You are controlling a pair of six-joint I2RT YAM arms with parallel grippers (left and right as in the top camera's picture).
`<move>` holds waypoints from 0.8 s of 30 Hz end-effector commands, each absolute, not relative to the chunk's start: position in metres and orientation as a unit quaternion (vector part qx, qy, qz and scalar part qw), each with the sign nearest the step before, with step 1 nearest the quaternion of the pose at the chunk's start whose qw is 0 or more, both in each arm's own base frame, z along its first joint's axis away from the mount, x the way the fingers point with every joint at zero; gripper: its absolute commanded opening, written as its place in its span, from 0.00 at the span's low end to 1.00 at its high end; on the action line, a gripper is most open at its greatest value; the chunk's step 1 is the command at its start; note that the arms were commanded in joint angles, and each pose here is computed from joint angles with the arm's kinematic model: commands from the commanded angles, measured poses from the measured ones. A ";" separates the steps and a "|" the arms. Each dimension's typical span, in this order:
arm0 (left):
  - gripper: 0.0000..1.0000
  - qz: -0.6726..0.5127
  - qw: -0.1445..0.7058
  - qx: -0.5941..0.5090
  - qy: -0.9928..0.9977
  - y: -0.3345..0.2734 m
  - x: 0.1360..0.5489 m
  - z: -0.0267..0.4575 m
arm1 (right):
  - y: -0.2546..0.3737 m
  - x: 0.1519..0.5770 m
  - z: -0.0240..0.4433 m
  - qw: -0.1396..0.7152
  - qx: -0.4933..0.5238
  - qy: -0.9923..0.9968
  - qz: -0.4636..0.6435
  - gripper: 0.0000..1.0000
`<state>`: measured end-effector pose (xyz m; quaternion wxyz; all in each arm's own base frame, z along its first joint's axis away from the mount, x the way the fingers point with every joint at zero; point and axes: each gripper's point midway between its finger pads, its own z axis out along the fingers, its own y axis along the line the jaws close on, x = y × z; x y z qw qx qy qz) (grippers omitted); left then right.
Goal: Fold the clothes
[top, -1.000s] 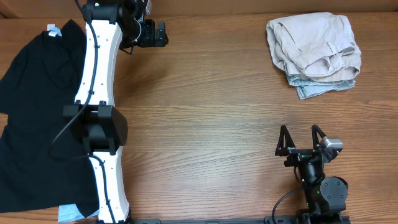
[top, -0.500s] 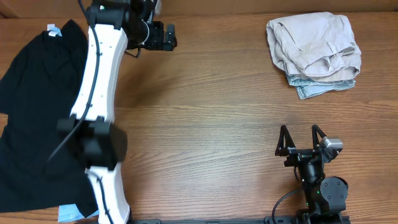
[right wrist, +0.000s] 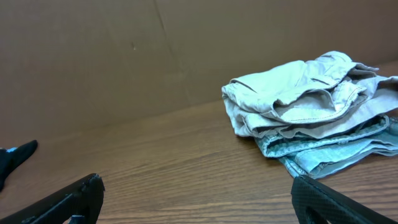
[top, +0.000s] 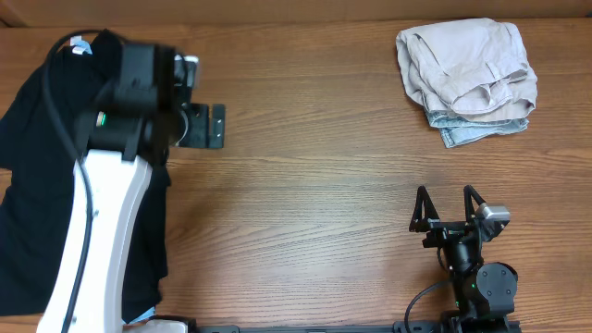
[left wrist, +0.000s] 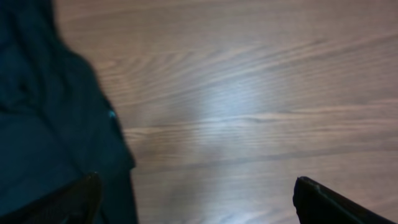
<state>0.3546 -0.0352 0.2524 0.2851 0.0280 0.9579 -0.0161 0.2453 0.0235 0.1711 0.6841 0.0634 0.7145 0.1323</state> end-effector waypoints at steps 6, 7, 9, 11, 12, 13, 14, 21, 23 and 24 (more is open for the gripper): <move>1.00 -0.039 0.446 -0.010 0.894 -0.001 0.319 0.253 | 0.026 0.245 0.170 0.686 0.058 0.713 0.135 1.00; 1.00 -0.042 0.467 -0.009 0.883 -0.001 0.315 0.250 | 0.026 0.245 0.170 0.686 0.058 0.713 0.135 1.00; 1.00 -0.043 0.510 -0.005 0.859 -0.002 0.307 0.244 | 0.026 0.245 0.170 0.686 0.058 0.713 0.135 1.00; 1.00 -0.041 0.550 -0.001 0.834 -0.003 0.298 0.237 | 0.026 0.245 0.170 0.686 0.058 0.713 0.135 1.00; 1.00 -0.042 0.568 0.001 0.822 -0.004 0.293 0.233 | 0.026 0.245 0.170 0.686 0.058 0.713 0.135 1.00; 1.00 -0.041 0.587 0.004 0.809 -0.004 0.288 0.230 | 0.026 0.245 0.170 0.686 0.058 0.713 0.135 1.00; 1.00 -0.040 0.604 0.006 0.796 -0.005 0.284 0.227 | 0.026 0.245 0.170 0.686 0.058 0.713 0.135 1.00; 1.00 -0.035 0.670 0.012 0.742 -0.006 0.257 0.204 | 0.026 0.245 0.170 0.686 0.058 0.713 0.135 1.00; 1.00 -0.036 0.677 0.014 0.735 -0.007 0.254 0.197 | 0.026 0.245 0.170 0.686 0.058 0.713 0.135 1.00; 1.00 -0.037 0.681 0.016 0.731 -0.008 0.253 0.194 | 0.026 0.245 0.170 0.686 0.058 0.713 0.135 1.00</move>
